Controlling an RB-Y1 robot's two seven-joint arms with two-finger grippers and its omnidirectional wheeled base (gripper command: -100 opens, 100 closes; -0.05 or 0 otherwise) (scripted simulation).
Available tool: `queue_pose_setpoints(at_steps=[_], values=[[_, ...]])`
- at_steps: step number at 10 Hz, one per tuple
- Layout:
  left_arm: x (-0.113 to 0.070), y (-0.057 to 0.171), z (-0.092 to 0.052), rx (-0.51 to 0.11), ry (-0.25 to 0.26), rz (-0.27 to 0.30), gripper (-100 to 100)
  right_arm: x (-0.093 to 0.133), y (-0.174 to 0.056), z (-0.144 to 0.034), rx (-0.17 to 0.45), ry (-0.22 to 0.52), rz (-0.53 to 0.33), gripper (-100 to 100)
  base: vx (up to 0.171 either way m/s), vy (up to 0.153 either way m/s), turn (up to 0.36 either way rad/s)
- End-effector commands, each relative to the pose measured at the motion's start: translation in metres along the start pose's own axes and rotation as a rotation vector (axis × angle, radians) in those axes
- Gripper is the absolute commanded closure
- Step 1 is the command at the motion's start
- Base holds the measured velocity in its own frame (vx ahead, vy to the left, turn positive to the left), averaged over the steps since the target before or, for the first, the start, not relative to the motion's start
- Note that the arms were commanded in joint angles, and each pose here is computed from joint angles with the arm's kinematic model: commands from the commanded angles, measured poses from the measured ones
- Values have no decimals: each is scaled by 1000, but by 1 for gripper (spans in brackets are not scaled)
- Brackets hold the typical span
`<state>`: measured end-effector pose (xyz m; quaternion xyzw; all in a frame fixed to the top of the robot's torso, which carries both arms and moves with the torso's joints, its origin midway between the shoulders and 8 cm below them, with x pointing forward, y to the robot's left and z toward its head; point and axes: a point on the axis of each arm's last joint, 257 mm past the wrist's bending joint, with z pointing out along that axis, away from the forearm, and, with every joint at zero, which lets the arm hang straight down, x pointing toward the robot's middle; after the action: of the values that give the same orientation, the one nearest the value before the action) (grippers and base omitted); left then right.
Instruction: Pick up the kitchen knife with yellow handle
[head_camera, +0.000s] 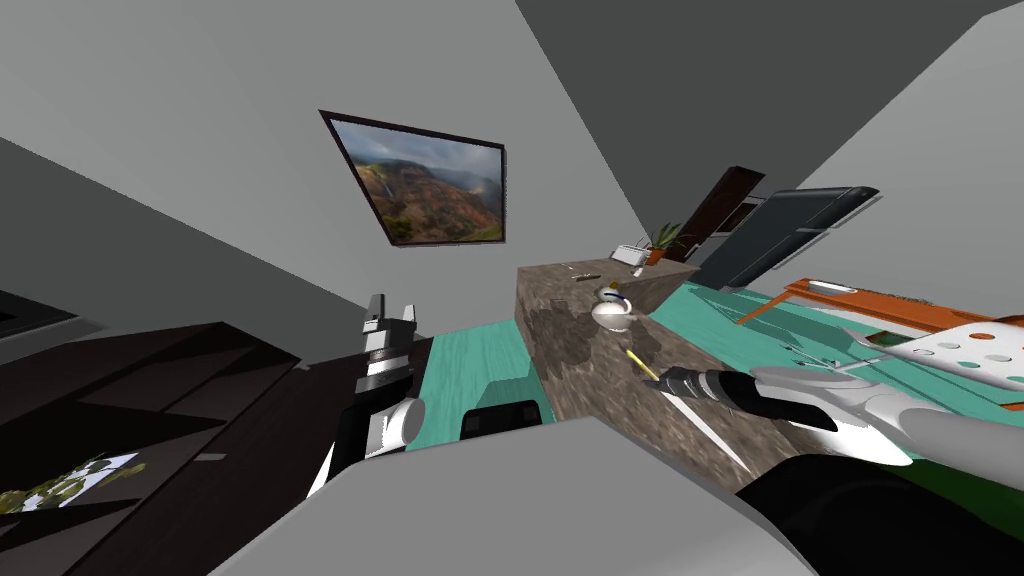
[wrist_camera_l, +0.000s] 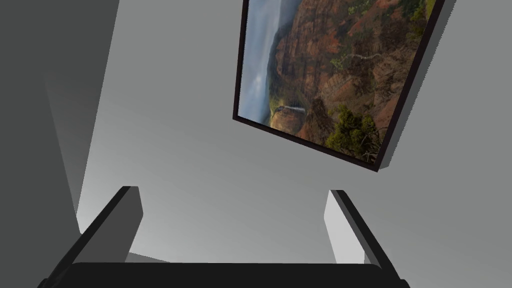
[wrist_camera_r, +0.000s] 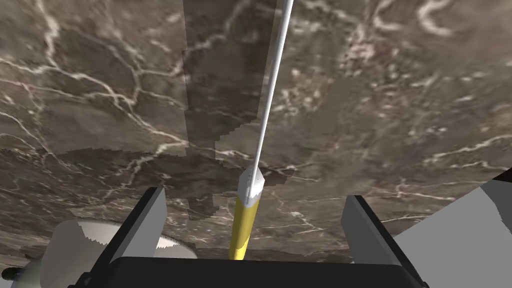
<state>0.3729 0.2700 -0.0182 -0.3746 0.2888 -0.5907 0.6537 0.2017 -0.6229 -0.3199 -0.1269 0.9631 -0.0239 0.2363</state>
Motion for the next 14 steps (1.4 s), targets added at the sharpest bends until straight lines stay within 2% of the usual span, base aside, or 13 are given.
queue_pose_setpoints(at_steps=[1, 4, 5, 6, 7, 8, 9, 10, 11, 12, 13, 14], values=[[0, 0, 0, 0, 0, 0, 0, 17, -6, -7, 1, 47, -14, -100, -18, 18, 78], [0, 0, 0, 0, 0, 0, 0, 50, -17, -24, 1, 149, -30, -100, -26, 20, 145], [0, 0, 0, 0, 0, 0, 0, 45, -13, -19, 1, 126, -25, -100, -13, 5, 31], [0, 0, 0, 0, 0, 0, 0, 47, -13, -19, 0, 130, -26, 0, 0, 0, 0], [0, 0, 0, 0, 0, 0, 0, 54, -16, -20, -6, 121, -37, -100, 53, 28, -20], [0, 0, 0, 0, 0, 0, 0, 55, -21, -22, 4, 124, -36, -100, 66, 24, -21], [0, 0, 0, 0, 0, 0, 0, 62, -19, -21, -14, 113, -46, -100, 87, 33, -15], [0, 0, 0, 0, 0, 0, 0, 65, -28, -25, 6, 121, -44, -100, 80, 32, -13], [0, 0, 0, 0, 0, 0, 0, 73, -26, -25, -11, 111, -53, -100, 87, 27, -20], [0, 0, 0, 0, 0, 0, 0, 76, -34, -28, 7, 118, -51, -100, 71, 24, -13], [0, 0, 0, 0, 0, 0, 0, 82, -27, -26, -16, 105, -60, -100, 87, 36, -12], [0, 0, 0, 0, 0, 0, 0, 88, -39, -32, 8, 117, -57, -100, 73, 30, -16]])
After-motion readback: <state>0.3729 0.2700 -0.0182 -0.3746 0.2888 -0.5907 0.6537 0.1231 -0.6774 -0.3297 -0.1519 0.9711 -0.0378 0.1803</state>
